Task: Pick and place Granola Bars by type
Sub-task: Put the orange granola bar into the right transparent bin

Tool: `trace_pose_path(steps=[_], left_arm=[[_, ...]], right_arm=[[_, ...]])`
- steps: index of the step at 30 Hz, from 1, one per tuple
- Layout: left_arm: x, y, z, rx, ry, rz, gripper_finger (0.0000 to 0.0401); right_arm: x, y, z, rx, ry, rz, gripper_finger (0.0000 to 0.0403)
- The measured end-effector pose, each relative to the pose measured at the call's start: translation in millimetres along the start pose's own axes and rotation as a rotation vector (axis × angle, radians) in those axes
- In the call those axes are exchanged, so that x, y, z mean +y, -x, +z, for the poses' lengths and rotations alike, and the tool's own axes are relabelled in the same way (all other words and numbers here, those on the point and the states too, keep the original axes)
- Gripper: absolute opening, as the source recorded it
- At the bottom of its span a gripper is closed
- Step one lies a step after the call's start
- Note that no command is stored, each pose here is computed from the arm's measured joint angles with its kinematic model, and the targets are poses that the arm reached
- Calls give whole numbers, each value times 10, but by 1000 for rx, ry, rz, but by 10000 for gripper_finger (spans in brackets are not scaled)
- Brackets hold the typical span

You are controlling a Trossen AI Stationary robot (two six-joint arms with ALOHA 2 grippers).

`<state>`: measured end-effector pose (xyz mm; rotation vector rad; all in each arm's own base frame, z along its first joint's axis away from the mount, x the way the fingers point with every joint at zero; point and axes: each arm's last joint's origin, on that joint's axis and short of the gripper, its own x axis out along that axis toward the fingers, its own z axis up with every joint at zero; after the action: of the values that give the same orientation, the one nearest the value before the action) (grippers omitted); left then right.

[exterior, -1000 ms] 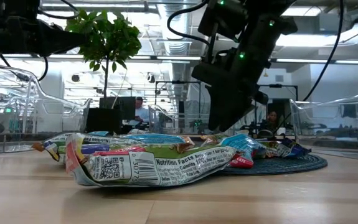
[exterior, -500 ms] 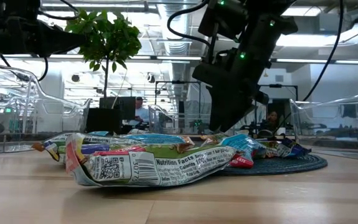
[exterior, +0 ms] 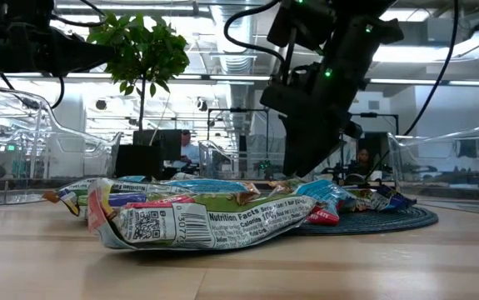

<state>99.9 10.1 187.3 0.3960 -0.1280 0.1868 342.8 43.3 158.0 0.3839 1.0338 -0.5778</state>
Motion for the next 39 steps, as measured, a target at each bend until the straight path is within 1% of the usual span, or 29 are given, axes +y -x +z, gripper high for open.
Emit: trace_pose_path(steps=[3,15,18,19,22,24,34,39], left_arm=[[0,0,-1,0,0,0,151],[-1,0,-2,1,-1,0,151],[-1,0,-2,1,-1,-1,151],[-1,0,-2,1,-1,-1,151],[-1,0,-4,4,-1,-1,151],[-1,0,-6,6,-2,3,151],[2,0,-7,9,-2,12,151],[2,0,-7,9,-3,12,151]], right_arm=[[-5,0,5,-14,0,-15,149],[-4,-1,3,-10,-7,-11,187],[11,-106,-32,7,-10,-26,189],[-4,-131,-63,31,-2,-40,189],[29,-268,-86,65,-5,-20,186],[17,-328,-100,79,-7,-33,183],[23,-309,-97,77,-13,-20,167],[26,-302,-88,70,-16,-14,139]])
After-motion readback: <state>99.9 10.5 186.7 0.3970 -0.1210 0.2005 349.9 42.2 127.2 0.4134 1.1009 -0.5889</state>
